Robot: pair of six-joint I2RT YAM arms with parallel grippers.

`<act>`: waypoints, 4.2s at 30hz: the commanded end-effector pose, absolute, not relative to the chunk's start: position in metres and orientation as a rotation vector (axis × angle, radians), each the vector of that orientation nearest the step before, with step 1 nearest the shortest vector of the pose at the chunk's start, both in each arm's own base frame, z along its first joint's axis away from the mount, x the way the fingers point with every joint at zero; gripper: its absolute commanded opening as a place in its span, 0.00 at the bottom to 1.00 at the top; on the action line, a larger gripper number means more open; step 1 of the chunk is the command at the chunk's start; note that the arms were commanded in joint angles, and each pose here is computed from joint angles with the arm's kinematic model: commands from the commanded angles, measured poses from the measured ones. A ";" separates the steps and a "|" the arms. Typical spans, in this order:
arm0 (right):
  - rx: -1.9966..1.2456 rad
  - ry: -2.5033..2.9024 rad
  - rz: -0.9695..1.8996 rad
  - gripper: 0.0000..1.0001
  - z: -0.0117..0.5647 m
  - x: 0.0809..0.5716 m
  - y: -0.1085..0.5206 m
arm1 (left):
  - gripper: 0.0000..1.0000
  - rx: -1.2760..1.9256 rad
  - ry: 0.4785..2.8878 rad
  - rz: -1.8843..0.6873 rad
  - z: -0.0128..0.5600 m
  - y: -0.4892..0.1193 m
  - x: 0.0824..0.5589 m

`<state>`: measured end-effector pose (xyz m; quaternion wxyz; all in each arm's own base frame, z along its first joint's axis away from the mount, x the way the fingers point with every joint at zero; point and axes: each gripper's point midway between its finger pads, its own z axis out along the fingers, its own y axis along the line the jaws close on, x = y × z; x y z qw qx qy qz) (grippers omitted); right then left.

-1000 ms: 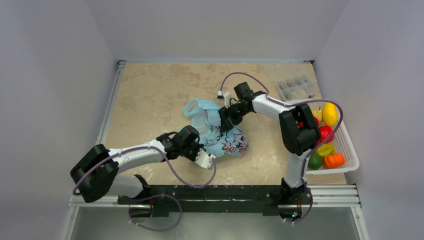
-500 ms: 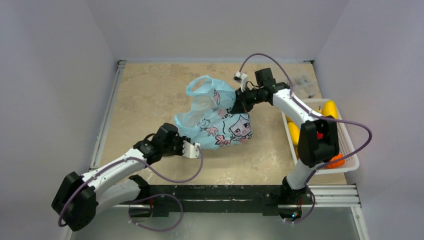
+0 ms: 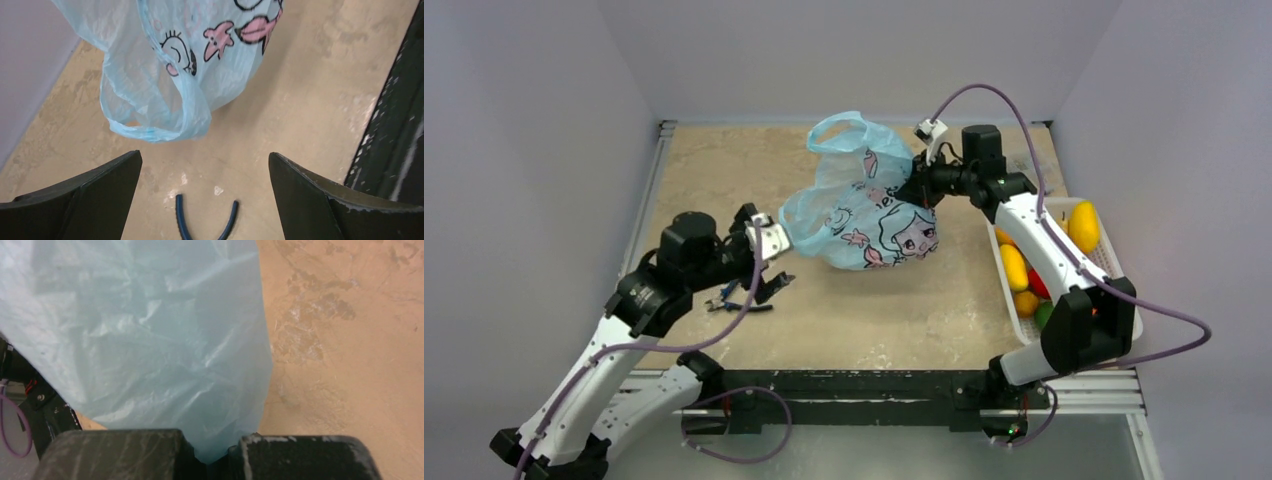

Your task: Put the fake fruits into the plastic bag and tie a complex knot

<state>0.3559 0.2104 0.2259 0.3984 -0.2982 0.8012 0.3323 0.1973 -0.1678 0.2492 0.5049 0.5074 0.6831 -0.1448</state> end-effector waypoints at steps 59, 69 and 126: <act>-1.083 1.397 0.666 0.94 0.360 0.265 0.250 | 0.00 -0.121 2.156 -1.545 0.263 -0.224 0.279; -1.262 1.215 0.487 0.91 0.344 0.270 0.328 | 0.00 0.058 2.127 -1.603 0.276 -0.242 0.262; -0.253 1.973 1.149 0.99 0.340 0.307 0.218 | 0.00 -0.413 2.034 -1.397 0.282 -0.170 0.298</act>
